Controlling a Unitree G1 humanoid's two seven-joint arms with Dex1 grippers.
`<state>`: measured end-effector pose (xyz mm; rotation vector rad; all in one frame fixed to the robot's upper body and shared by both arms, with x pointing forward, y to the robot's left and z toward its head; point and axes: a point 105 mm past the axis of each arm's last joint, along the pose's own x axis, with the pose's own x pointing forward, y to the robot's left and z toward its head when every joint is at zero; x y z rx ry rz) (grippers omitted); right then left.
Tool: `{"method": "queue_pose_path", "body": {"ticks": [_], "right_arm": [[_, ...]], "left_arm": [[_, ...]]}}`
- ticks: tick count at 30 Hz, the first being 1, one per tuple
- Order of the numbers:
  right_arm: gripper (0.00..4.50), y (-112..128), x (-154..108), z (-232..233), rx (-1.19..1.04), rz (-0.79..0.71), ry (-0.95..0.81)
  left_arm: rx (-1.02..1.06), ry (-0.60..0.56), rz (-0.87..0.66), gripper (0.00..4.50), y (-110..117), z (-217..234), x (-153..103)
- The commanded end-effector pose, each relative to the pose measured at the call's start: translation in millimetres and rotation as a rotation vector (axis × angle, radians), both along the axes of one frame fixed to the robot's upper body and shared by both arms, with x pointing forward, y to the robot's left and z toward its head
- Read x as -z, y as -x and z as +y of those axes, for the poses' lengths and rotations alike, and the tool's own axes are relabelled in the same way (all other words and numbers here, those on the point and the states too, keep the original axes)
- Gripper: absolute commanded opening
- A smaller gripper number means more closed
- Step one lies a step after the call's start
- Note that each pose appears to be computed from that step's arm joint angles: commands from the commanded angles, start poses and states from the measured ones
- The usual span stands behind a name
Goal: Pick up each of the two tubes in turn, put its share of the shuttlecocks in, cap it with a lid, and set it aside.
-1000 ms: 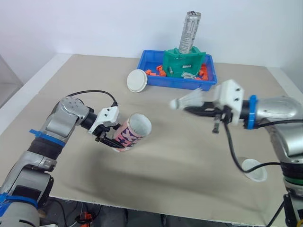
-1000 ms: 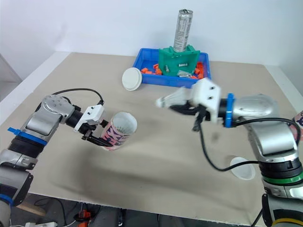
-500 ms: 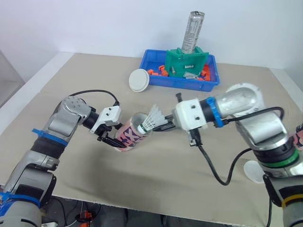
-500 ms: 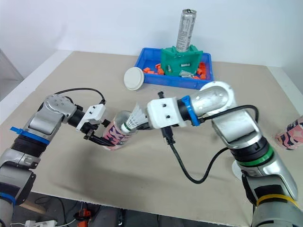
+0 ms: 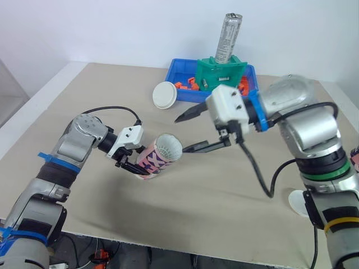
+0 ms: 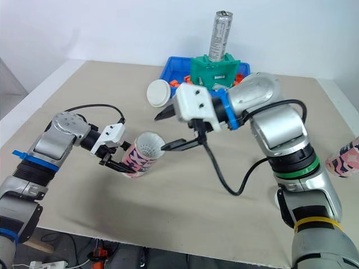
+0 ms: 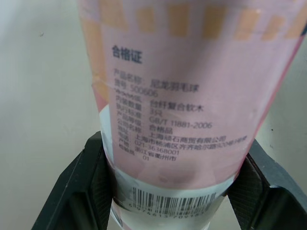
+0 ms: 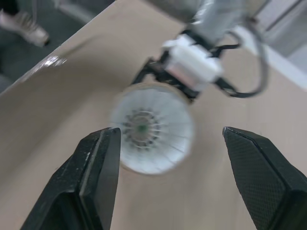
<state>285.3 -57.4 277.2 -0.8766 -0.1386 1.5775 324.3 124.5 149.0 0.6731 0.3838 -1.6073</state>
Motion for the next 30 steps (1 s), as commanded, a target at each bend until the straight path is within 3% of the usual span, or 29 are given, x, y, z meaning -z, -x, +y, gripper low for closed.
{"method": "queue_pose_path", "body": {"ticks": [1,6,18,25,30], "right_arm": [[2.48,6.6,-11.2,3.5,-0.036,-0.031,-0.012],[0.06,9.9,-1.4,9.2,-0.077,-0.030,0.047],[0.02,-8.2,38.3,48.3,-0.154,-0.145,0.356],[0.02,-3.8,56.0,79.2,-0.235,-0.048,0.411],[0.02,5.9,47.5,88.5,-0.279,0.048,0.335]], "left_arm": [[0.020,-0.014,0.020,2.93,1.8,-5.5,8.7],[0.021,-0.016,0.019,2.93,1.9,-5.0,9.2],[0.020,-0.017,0.021,2.93,2.5,-4.9,9.9],[0.009,0.000,0.016,2.93,1.6,-6.0,7.5],[-0.006,0.001,0.012,2.93,2.0,-0.7,4.5]]}}
